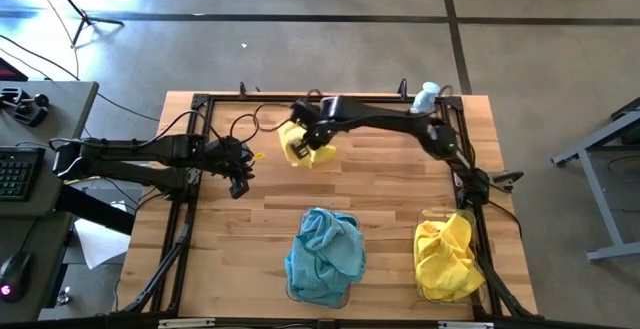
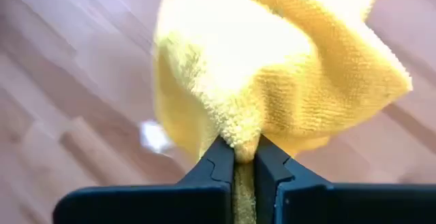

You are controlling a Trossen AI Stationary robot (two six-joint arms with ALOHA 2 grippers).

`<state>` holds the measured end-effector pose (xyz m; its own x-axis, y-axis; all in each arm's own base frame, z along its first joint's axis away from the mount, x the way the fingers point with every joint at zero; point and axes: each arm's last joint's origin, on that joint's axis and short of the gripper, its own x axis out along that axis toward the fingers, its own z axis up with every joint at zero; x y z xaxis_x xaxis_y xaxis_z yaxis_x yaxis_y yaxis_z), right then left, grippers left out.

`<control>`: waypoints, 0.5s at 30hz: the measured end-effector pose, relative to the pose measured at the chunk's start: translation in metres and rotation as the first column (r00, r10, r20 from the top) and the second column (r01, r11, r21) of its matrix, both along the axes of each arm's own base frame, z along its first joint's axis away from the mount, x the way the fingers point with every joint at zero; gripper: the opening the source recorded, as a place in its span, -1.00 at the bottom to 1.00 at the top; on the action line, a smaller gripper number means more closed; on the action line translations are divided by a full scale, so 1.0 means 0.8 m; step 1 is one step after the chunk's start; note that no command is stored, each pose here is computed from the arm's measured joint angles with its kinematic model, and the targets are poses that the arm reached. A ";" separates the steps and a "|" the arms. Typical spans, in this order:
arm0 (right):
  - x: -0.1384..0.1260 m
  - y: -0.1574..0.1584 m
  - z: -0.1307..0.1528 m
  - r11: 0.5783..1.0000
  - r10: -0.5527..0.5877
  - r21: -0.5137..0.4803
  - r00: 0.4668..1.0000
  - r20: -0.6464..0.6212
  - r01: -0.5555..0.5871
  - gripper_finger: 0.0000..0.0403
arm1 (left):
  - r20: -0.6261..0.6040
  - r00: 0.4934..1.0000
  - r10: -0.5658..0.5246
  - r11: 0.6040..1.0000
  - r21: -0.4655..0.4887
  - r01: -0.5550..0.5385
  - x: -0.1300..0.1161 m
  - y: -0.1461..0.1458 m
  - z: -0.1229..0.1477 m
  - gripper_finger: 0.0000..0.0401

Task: Sort microfiber towel by color & place in baskets
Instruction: Put the yellow towel into the right transparent bin

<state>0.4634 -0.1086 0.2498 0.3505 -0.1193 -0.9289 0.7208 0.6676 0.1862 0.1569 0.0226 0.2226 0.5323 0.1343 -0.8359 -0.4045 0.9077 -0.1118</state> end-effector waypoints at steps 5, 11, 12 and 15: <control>-0.030 0.023 0.072 0.999 0.011 -0.050 0.996 0.083 -0.007 -0.97 | 0.001 1.000 0.012 1.000 0.019 -0.012 0.000 0.001 0.000 -0.53; -0.089 0.068 0.150 0.994 0.046 -0.104 0.994 0.099 -0.036 -0.95 | 0.028 0.999 0.015 1.000 0.025 -0.016 0.003 0.001 0.002 -0.53; -0.098 0.077 0.157 0.993 0.038 -0.113 0.996 0.086 -0.028 -0.96 | 0.040 0.999 0.020 1.000 0.023 -0.021 0.004 0.001 0.003 -0.53; -0.134 0.109 0.185 0.993 0.026 -0.115 0.998 0.064 -0.019 -0.97 | 0.075 0.997 0.021 0.999 0.026 -0.023 0.007 0.002 0.005 -0.53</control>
<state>0.3559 -0.0212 0.3980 0.4138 -0.2147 -0.8847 0.6942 0.7031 0.1540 0.1629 0.0239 0.2269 0.5899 0.1683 -0.7898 -0.4158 0.9017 -0.1184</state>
